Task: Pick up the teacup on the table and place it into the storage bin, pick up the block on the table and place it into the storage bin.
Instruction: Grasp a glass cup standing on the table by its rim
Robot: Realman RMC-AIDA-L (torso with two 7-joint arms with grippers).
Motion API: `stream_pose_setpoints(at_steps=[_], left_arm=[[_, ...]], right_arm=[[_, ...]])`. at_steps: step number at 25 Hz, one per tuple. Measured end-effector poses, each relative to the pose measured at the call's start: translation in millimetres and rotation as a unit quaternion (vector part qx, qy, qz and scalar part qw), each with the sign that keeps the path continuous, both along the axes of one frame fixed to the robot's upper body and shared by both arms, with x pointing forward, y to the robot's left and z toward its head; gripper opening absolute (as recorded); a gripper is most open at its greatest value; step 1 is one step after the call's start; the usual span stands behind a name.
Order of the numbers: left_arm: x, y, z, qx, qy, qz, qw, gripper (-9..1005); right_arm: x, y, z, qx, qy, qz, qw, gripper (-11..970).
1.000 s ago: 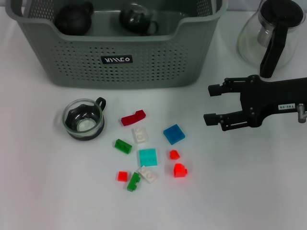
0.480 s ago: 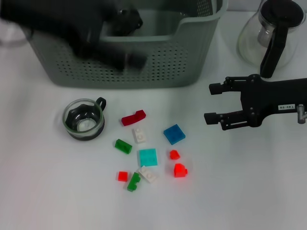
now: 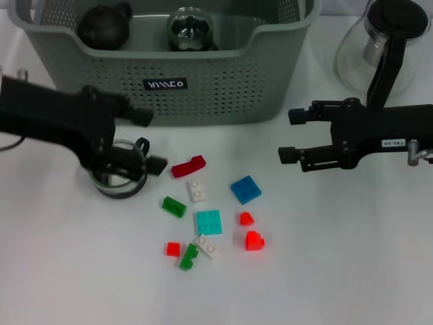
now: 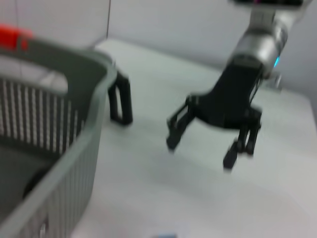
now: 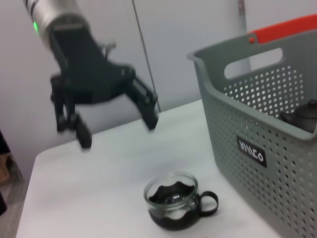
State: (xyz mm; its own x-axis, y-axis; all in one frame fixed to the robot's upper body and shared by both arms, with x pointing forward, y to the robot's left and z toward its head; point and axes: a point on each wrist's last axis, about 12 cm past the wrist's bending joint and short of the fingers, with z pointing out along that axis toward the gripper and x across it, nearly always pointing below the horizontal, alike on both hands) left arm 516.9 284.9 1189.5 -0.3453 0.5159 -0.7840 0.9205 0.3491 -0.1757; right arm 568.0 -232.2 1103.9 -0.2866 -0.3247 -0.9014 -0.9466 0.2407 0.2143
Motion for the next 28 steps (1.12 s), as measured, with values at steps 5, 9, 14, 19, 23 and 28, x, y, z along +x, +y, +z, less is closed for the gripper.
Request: stream_pose_setpoints(at_steps=[5, 9, 14, 19, 23, 28], left_arm=[[-3.8, -0.4, -15.3, 0.05, 0.018, -0.002, 0.999, 852], [1.5, -3.4, -27.3, 0.103, 0.013, 0.009, 0.995, 846], [8.6, -8.7, -43.9, 0.159, 0.005, 0.014, 0.987, 838], [8.3, -9.2, -47.8, 0.184, 0.005, 0.007, 0.983, 830], [8.7, -10.8, -52.1, 0.2, 0.004, 0.003, 0.98, 823], [9.9, -17.8, -57.0, 0.222, -0.002, -0.009, 0.975, 815]], right_arm=[[-1.4, 12.8, -1.2, 0.02, 0.003, 0.0, 1.0, 869], [-0.7, 23.1, -1.7, 0.026, 0.005, 0.006, 1.0, 869], [4.9, 28.4, -2.1, 0.02, -0.002, -0.006, 1.0, 869], [7.6, 31.4, -0.8, 0.02, -0.006, -0.01, 1.0, 869], [10.4, 34.1, 1.4, 0.023, -0.011, -0.012, 1.0, 868], [11.3, 35.4, 2.4, 0.023, -0.013, -0.011, 1.0, 868]])
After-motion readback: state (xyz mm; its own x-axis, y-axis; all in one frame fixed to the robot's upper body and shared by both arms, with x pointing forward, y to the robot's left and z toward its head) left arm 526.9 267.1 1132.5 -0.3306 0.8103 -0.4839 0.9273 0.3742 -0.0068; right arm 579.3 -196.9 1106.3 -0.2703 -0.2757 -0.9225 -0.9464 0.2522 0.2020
